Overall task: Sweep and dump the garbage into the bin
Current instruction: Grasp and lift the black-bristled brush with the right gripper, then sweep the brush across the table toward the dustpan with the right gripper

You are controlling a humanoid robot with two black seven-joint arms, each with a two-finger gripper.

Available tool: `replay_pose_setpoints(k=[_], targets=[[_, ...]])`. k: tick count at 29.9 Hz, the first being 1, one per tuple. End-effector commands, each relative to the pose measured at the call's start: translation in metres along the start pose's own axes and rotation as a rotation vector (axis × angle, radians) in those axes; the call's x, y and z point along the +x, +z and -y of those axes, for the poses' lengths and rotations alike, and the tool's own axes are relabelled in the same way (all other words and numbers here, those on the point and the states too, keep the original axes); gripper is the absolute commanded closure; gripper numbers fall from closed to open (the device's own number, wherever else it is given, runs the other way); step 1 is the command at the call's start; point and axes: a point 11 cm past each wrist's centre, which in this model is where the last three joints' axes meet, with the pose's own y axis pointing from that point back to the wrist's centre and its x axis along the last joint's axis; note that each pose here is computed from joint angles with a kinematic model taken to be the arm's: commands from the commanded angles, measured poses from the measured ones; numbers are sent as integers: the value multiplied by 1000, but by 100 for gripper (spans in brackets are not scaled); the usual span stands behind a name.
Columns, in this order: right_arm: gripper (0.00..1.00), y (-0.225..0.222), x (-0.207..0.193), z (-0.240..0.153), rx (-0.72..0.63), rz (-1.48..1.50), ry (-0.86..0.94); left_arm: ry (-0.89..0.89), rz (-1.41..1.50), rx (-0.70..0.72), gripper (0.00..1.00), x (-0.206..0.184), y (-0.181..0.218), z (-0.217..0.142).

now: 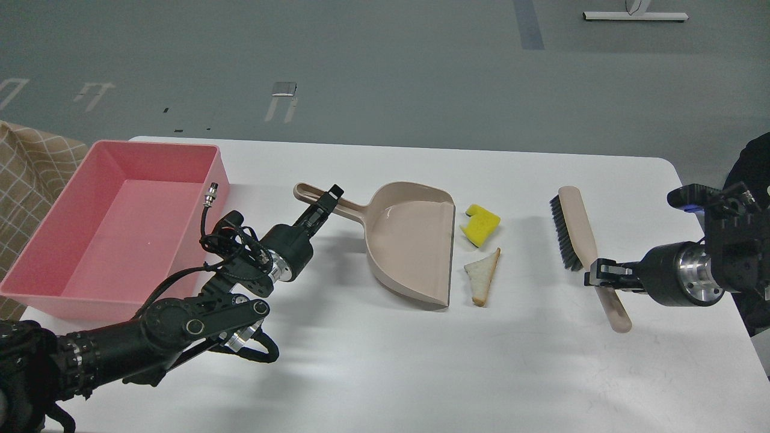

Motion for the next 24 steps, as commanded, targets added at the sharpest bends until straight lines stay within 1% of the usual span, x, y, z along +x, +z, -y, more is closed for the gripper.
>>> replay_pose_setpoints(k=[1,10,18,24], targets=[[100,-7,-10,1,21,9,-33,0,0,0,100,0,0,0],[100,-12,-23,5,40,8,-73,-2,-2,-2,100,-2,1,0],[100,-38,-38,26,101,-6,-128,-1,-1,-1,100,-1,0,0],[100,-48,-38,39,118,-3,-142,-1,-1,-1,100,-1,0,0]])
